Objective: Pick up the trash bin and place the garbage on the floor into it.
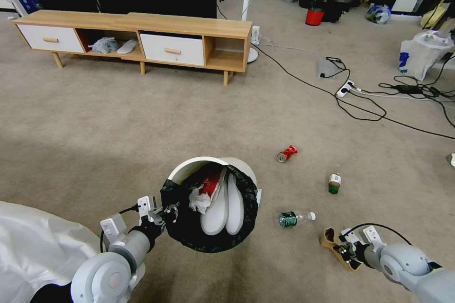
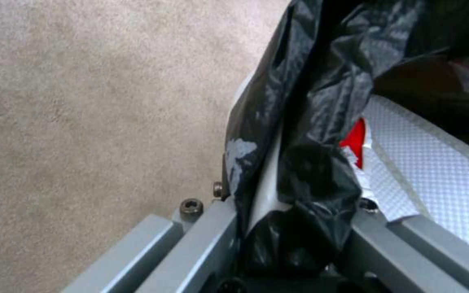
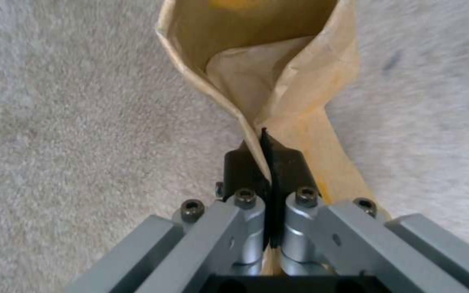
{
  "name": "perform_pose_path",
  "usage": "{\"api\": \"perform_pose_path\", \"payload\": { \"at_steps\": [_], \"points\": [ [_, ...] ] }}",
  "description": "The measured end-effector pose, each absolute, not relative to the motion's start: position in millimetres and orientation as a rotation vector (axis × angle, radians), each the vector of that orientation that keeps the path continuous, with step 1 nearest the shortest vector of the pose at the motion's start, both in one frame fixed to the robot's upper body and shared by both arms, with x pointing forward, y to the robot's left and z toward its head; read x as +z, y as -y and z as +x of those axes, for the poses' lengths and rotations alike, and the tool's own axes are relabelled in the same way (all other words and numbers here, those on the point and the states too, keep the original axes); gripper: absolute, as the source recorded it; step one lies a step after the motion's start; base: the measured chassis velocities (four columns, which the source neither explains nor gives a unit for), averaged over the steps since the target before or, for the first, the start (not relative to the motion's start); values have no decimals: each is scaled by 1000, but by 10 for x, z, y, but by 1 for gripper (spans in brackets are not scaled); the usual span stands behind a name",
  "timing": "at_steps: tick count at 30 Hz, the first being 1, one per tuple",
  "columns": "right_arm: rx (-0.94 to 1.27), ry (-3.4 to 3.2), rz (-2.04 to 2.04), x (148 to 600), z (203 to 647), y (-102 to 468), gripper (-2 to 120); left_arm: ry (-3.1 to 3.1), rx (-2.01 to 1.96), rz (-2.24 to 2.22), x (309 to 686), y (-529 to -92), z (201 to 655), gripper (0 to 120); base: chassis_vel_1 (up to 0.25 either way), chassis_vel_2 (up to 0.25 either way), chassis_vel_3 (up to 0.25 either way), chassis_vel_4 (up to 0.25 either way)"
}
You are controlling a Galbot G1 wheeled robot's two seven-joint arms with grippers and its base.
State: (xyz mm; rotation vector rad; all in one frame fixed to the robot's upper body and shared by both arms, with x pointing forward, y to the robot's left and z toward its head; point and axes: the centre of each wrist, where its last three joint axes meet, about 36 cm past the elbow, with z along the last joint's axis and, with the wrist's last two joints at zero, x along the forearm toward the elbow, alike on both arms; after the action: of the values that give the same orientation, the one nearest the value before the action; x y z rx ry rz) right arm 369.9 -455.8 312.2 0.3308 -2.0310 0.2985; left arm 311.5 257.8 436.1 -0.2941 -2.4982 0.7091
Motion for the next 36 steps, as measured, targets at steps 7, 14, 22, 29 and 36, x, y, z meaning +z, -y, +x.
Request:
{"api": "perform_pose_path", "payload": {
  "at_steps": [7,14,22,29,36],
  "points": [
    [369,2073,315,3609,3587,4757,0,2486,664,-306,4326,-2644,3137,0,0,0,0,0],
    [450,2181,330,4242,3628,4755,0,2468,627,-333,4324,-2663,3162,0,0,0,0,0],
    [448,2282,353,4618,3682,4583,0,2429,647,-336,4357,-2663,3159,0,0,0,0,0],
    [471,2425,385,5002,3744,4429,0,2374,658,-325,4430,-2679,3144,0,0,0,0,0],
    [493,2578,443,5356,3786,4219,0,2324,684,-329,4527,-2665,3163,0,0,0,0,0]
  ]
}}
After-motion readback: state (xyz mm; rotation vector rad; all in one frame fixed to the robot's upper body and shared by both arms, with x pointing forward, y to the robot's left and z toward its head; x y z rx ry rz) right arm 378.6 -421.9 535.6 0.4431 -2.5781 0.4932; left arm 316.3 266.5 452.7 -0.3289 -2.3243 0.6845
